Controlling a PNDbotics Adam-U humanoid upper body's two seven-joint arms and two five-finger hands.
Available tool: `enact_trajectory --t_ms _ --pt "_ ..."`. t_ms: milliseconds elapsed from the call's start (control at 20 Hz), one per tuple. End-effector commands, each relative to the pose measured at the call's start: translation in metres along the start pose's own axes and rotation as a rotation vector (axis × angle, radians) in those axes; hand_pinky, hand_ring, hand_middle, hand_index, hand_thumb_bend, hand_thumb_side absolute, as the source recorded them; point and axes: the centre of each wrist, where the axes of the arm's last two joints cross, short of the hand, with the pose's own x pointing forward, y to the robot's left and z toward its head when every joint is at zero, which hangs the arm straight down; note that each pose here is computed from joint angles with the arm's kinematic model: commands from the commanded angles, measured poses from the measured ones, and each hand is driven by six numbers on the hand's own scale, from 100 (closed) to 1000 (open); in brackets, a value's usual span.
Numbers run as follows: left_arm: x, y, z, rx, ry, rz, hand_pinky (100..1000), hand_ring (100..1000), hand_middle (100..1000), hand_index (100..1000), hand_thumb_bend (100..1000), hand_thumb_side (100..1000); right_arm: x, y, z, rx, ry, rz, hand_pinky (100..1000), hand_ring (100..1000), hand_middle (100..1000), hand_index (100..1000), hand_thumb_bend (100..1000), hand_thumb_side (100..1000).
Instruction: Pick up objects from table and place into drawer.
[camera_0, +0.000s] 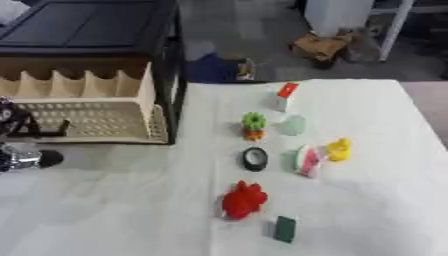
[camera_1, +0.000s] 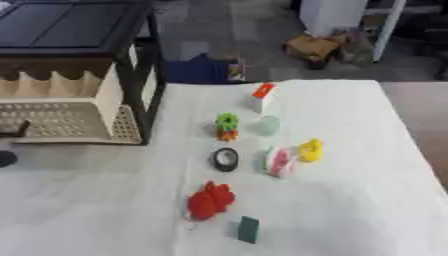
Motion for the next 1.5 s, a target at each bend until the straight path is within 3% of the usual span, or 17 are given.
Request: enact_trajectory --t_ms 50,1500 --pt "0.0 0.012 0.015 0.024 0.022 -0.039 100 100 100 752 561 1000 0.005 -0.003 -0.007 -0.009 -0.028 -0.004 684 642 619 842 100 1000" --pt "0.005 -0.001 0.032 -0.031 0.046 -0.088 100 100 100 752 560 1000 0.005 -0.003 -0.007 -0.018 -0.028 -0.008 683 643 621 842 100 1000"
